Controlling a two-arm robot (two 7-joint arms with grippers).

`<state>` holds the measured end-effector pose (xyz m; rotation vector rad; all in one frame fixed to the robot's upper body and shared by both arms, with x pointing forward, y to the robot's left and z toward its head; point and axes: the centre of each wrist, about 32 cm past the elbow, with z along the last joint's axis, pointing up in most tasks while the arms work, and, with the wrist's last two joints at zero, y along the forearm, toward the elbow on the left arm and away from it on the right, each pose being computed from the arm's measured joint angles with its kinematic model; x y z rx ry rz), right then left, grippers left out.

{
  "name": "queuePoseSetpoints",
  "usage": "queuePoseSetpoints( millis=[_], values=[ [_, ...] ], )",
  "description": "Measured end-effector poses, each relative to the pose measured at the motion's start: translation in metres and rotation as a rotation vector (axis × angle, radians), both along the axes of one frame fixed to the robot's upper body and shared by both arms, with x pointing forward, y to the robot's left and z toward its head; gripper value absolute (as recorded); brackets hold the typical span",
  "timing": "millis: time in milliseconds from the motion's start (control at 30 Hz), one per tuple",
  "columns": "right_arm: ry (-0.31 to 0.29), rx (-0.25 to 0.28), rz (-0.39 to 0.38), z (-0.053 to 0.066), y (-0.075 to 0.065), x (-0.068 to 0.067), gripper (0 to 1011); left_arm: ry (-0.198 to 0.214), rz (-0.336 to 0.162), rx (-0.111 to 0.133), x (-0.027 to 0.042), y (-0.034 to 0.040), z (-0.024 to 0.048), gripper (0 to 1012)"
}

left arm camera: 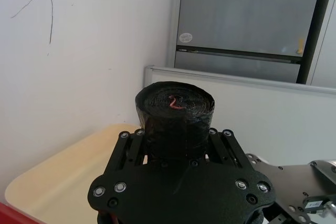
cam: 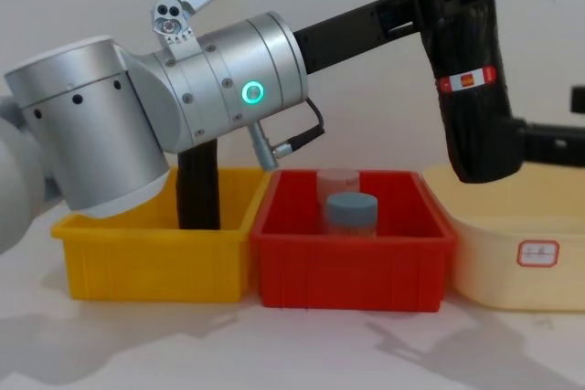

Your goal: Pick up the garbage bag with the one hand and transfer it to the other hand.

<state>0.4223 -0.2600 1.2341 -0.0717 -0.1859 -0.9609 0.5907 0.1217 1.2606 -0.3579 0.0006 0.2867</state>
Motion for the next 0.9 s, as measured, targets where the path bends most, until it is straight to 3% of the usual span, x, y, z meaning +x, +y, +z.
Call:
queuePoseSetpoints(
  millis=[467,900],
  values=[
    [-0.044,0.020,0.089,0.012,0.013,0.020,1000,0.000,0.000,0.000,0.0000,0.0000,0.0000,448],
    [-0.041,0.019,0.142,0.009,0.021,0.038,1000,0.000,0.001,0.000,0.0000,0.0002,0.0000,450]
  ],
)
